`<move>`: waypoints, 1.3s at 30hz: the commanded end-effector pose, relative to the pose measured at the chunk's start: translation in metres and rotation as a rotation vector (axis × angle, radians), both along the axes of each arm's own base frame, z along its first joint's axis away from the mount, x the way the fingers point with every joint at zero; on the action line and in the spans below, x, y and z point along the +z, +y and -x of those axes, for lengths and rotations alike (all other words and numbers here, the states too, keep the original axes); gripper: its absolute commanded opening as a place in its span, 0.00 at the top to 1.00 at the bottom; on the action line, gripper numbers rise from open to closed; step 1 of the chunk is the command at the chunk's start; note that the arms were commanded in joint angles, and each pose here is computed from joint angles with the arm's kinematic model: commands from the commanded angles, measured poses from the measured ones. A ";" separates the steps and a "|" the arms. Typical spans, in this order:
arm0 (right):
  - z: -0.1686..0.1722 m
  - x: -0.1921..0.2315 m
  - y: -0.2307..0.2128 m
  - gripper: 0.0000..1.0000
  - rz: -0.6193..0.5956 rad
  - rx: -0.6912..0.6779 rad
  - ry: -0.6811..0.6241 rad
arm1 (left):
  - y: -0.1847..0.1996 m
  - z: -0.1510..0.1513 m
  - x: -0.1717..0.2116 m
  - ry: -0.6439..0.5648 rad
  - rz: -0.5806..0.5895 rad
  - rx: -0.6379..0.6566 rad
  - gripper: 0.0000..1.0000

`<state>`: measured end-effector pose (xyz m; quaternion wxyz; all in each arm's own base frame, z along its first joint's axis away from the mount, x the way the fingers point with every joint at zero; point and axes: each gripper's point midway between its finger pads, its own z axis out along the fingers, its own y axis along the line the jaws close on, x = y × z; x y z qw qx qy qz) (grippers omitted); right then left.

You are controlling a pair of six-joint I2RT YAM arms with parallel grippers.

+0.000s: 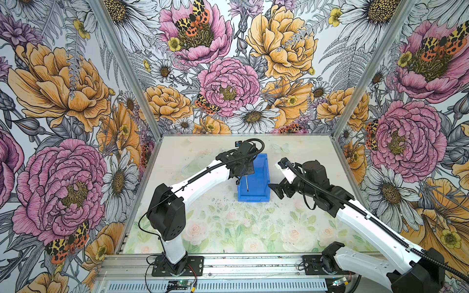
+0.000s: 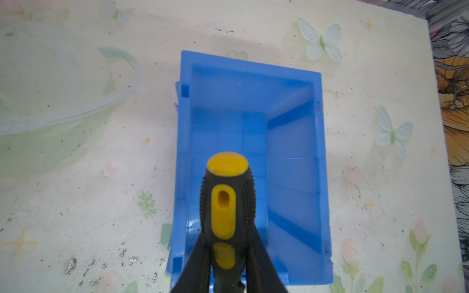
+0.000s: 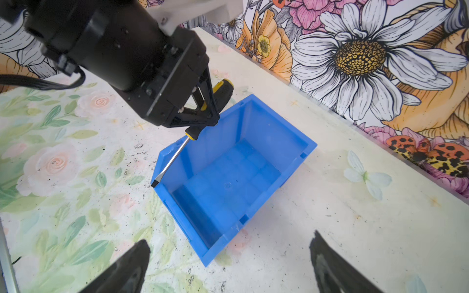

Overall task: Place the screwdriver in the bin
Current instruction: 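Lift the screwdriver with the left gripper and carry it over the blue bin, then lower the screwdriver into the blue bin and open the left gripper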

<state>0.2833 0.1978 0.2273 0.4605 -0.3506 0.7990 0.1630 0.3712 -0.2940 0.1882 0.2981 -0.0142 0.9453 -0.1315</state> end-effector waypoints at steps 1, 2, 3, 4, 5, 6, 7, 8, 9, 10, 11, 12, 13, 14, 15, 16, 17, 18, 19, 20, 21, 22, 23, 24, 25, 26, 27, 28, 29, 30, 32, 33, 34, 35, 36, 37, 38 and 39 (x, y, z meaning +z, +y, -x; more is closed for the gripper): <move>-0.009 0.006 -0.009 0.00 -0.025 -0.069 0.001 | -0.026 -0.006 -0.001 -0.001 0.004 -0.094 1.00; -0.010 0.003 -0.012 0.01 -0.024 -0.082 0.008 | -0.028 -0.010 -0.003 0.001 0.001 -0.094 1.00; -0.012 0.002 -0.015 0.00 -0.026 -0.095 0.014 | -0.032 -0.013 -0.007 0.005 -0.001 -0.098 1.00; -0.013 0.001 -0.017 0.01 -0.028 -0.105 0.020 | -0.036 -0.016 -0.012 0.011 -0.005 -0.101 1.00; -0.014 0.001 -0.019 0.00 -0.029 -0.112 0.020 | -0.038 -0.019 -0.015 0.014 -0.007 -0.103 1.00; -0.015 0.000 -0.021 0.01 -0.030 -0.116 0.023 | -0.041 -0.022 -0.020 0.020 -0.014 -0.105 1.00; -0.015 0.001 -0.021 0.00 -0.032 -0.113 0.021 | -0.042 -0.025 -0.024 0.022 -0.019 -0.101 1.00; -0.015 0.001 -0.021 0.01 -0.030 -0.111 0.018 | -0.043 -0.028 -0.027 0.023 -0.024 -0.096 1.00; -0.015 0.001 -0.021 0.01 -0.029 -0.111 0.019 | -0.044 -0.030 -0.031 0.025 -0.031 -0.094 0.99; -0.015 0.000 -0.022 0.00 -0.028 -0.114 0.021 | -0.044 -0.034 -0.034 0.025 -0.037 -0.086 0.99; -0.015 -0.001 -0.022 0.01 -0.026 -0.115 0.022 | -0.045 -0.036 -0.036 0.021 -0.044 -0.083 0.98; -0.016 -0.002 -0.023 0.01 -0.024 -0.119 0.023 | -0.045 -0.039 -0.038 0.018 -0.052 -0.080 0.98; -0.015 -0.005 -0.023 0.01 -0.022 -0.121 0.028 | -0.047 -0.041 -0.041 0.017 -0.061 -0.082 0.98; -0.015 -0.006 -0.024 0.00 -0.021 -0.125 0.030 | -0.047 -0.043 -0.044 0.017 -0.068 -0.082 0.98; -0.016 -0.008 -0.025 0.00 -0.019 -0.129 0.036 | -0.048 -0.045 -0.048 0.020 -0.075 -0.081 0.98; -0.015 -0.008 -0.025 0.00 -0.020 -0.131 0.037 | -0.048 -0.046 -0.052 0.024 -0.081 -0.081 0.98; -0.015 -0.009 -0.025 0.01 -0.020 -0.131 0.040 | -0.047 -0.046 -0.056 0.031 -0.085 -0.080 0.98; -0.014 -0.010 -0.026 0.01 -0.023 -0.131 0.042 | -0.046 -0.046 -0.060 0.040 -0.089 -0.075 0.98; -0.014 -0.010 -0.025 0.01 -0.024 -0.129 0.043 | -0.045 -0.045 -0.064 0.047 -0.091 -0.068 0.98; -0.013 -0.010 -0.025 0.00 -0.025 -0.126 0.043 | -0.044 -0.045 -0.066 0.052 -0.092 -0.063 0.98; -0.013 -0.011 -0.026 0.01 -0.025 -0.128 0.044 | -0.040 -0.048 -0.068 0.043 -0.110 -0.043 0.98; -0.013 -0.011 -0.026 0.01 -0.026 -0.129 0.044 | -0.038 -0.048 -0.071 0.046 -0.116 -0.036 0.98; -0.013 -0.011 -0.026 0.01 -0.026 -0.129 0.046 | -0.037 -0.049 -0.075 0.050 -0.121 -0.031 0.98; -0.013 -0.012 -0.026 0.00 -0.025 -0.130 0.046 | -0.036 -0.049 -0.078 0.054 -0.125 -0.028 0.98; -0.013 -0.014 -0.026 0.01 -0.022 -0.130 0.050 | -0.036 -0.050 -0.082 0.061 -0.129 -0.025 0.98; -0.013 -0.014 -0.026 0.00 -0.022 -0.130 0.050 | -0.036 -0.050 -0.085 0.066 -0.131 -0.022 0.98; -0.013 -0.014 -0.026 0.01 -0.022 -0.131 0.050 | -0.035 -0.051 -0.089 0.073 -0.133 -0.019 0.98; -0.013 -0.015 -0.026 0.01 -0.019 -0.129 0.052 | -0.035 -0.051 -0.092 0.079 -0.135 -0.016 0.98; -0.013 -0.014 -0.026 0.01 -0.019 -0.130 0.050 | -0.034 -0.051 -0.095 0.086 -0.134 -0.011 0.98; -0.014 -0.013 -0.027 0.01 -0.020 -0.133 0.048 | -0.033 -0.052 -0.098 0.094 -0.132 -0.003 0.98; -0.013 -0.013 -0.027 0.00 -0.020 -0.135 0.047 | -0.032 -0.053 -0.103 0.104 -0.130 0.003 0.98; -0.013 -0.014 -0.027 0.01 -0.019 -0.136 0.048 | -0.032 -0.054 -0.106 0.108 -0.131 0.004 0.98; -0.013 -0.015 -0.028 0.01 -0.019 -0.137 0.049 | -0.031 -0.054 -0.108 0.113 -0.133 0.005 0.98; -0.012 -0.016 -0.028 0.01 -0.019 -0.136 0.051 | -0.032 -0.055 -0.111 0.117 -0.135 0.004 0.98; -0.012 -0.016 -0.028 0.01 -0.019 -0.135 0.052 | -0.030 -0.056 -0.114 0.122 -0.137 0.007 0.98; -0.012 -0.017 -0.028 0.00 -0.019 -0.135 0.054 | -0.030 -0.056 -0.117 0.128 -0.139 0.010 0.98; -0.011 -0.017 -0.028 0.01 -0.019 -0.136 0.054 | -0.029 -0.057 -0.119 0.131 -0.140 0.015 0.98; -0.011 -0.018 -0.028 0.01 -0.018 -0.138 0.054 | -0.028 -0.058 -0.122 0.135 -0.142 0.019 0.98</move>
